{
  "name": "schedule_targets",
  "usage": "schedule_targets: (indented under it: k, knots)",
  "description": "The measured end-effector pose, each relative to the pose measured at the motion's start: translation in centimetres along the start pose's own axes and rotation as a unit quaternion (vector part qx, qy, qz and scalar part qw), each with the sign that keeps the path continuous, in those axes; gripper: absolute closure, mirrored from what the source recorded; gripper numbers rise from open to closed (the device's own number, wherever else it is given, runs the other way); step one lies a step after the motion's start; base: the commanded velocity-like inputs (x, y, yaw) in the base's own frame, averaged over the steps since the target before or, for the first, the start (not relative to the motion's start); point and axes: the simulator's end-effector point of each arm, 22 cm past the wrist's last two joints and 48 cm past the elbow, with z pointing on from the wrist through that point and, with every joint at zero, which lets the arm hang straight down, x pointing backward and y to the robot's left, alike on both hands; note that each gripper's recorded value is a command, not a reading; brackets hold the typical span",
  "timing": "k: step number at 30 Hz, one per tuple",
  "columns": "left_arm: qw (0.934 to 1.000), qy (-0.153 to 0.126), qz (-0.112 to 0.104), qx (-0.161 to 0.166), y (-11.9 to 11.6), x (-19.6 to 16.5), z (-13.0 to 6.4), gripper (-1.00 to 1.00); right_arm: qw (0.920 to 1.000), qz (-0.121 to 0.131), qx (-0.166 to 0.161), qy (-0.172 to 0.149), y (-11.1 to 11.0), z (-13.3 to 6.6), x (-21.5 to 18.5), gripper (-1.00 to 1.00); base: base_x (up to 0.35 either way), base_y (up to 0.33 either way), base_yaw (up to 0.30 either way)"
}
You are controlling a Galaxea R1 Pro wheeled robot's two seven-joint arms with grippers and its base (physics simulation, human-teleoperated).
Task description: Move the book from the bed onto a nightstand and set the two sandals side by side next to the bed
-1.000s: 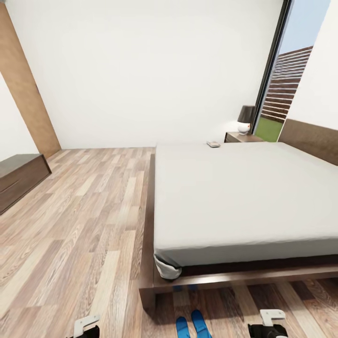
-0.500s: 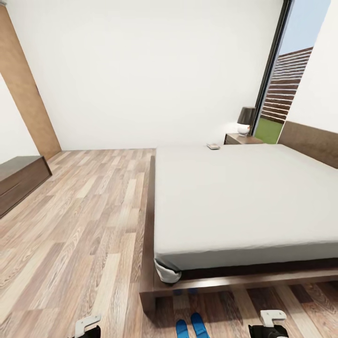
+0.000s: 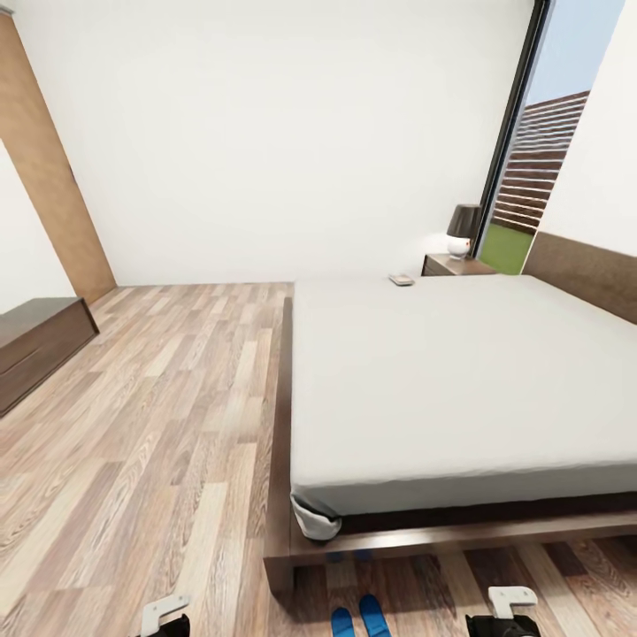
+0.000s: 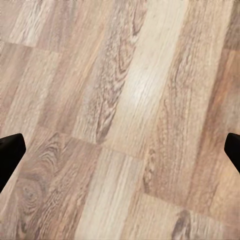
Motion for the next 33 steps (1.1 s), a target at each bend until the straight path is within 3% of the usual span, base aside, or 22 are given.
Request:
schedule_targets:
  k: [33]
  knots:
    - [1.0, 0.001, 0.001, 0.0, 1.0, -4.1, -4.7, -1.0, 0.9999, 0.001, -0.004, 0.015, -0.6, -5.2, -2.2, -1.0, 0.0, 0.0, 0.0]
